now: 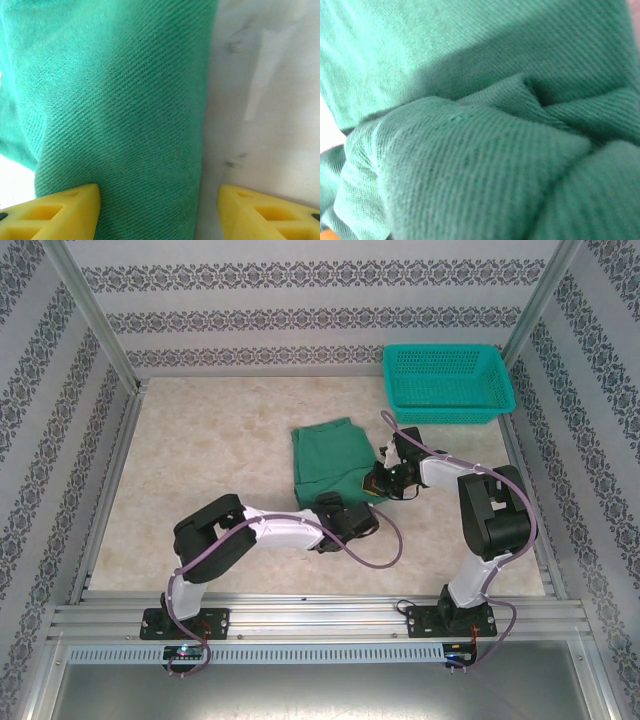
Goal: Roll up the long pants
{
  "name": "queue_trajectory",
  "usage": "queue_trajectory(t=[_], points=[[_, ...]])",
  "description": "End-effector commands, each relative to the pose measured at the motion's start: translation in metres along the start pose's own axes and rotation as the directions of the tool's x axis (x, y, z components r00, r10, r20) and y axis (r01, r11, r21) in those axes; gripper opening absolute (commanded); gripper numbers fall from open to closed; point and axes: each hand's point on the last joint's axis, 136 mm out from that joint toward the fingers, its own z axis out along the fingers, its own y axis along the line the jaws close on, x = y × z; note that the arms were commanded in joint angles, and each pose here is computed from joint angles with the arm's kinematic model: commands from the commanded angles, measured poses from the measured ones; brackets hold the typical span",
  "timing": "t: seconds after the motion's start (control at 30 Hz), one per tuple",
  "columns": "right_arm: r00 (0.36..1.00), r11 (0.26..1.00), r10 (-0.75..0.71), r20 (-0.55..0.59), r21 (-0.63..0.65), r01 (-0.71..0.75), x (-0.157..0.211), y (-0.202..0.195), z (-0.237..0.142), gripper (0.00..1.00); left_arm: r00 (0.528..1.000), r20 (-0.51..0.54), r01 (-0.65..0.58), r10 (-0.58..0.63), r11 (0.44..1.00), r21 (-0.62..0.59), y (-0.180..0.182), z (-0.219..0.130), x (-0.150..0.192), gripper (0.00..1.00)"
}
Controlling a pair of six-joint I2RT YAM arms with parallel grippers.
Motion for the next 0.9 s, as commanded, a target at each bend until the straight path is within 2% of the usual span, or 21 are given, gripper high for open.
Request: queue_trajectory(t=[0.0, 0.13, 0.33, 0.47, 0.53, 0.6, 0.67, 0.7, 0.87], points=[[0.997, 0.992, 0.059, -0.051, 0.113, -0.053, 0.020, -0.036, 0.008, 0.00, 1.000, -0.027, 0.007, -0.010, 0.996, -0.094, 0.035, 0.013, 0.001, 0.64], [0.997, 0.992, 0.064, -0.053, 0.114, -0.058, 0.020, -0.037, 0.010, 0.00, 0.999, -0.036, 0.004, -0.009, 0.993, -0.119, 0.052, 0.017, 0.004, 0.66], [0.996, 0.993, 0.073, -0.055, 0.102, -0.067, 0.018, -0.036, 0.013, 0.00, 0.997, -0.081, 0.004, -0.009, 0.998, -0.061, 0.053, 0.038, 0.018, 0.67], [0.996, 0.993, 0.075, -0.058, 0.099, -0.069, 0.019, -0.036, 0.017, 0.00, 0.994, -0.097, 0.045, -0.045, 0.999, -0.003, 0.060, 0.056, 0.017, 0.65], [0.995, 0.993, 0.076, -0.065, 0.094, -0.069, 0.020, -0.035, 0.018, 0.00, 0.996, -0.085, 0.045, -0.043, 0.998, 0.031, 0.062, 0.061, 0.010, 0.55], [0.995, 0.994, 0.073, -0.065, 0.090, -0.067, 0.021, -0.033, 0.018, 0.00, 0.995, -0.088, 0.039, -0.035, 0.998, 0.049, 0.063, 0.066, 0.007, 0.33], [0.996, 0.995, 0.071, -0.060, 0.080, -0.066, 0.021, -0.031, 0.017, 0.00, 0.995, -0.092, 0.031, -0.026, 0.998, 0.050, 0.064, 0.071, 0.005, 0.16], [0.996, 0.995, 0.069, -0.060, 0.080, -0.065, 0.022, -0.031, 0.017, 0.00, 0.996, -0.092, 0.020, -0.016, 0.999, 0.045, 0.064, 0.072, 0.005, 0.00], [0.995, 0.993, 0.077, -0.062, 0.095, -0.071, 0.025, -0.034, 0.017, 0.00, 0.995, -0.095, 0.039, -0.028, 0.992, 0.121, 0.046, 0.052, 0.014, 0.00]])
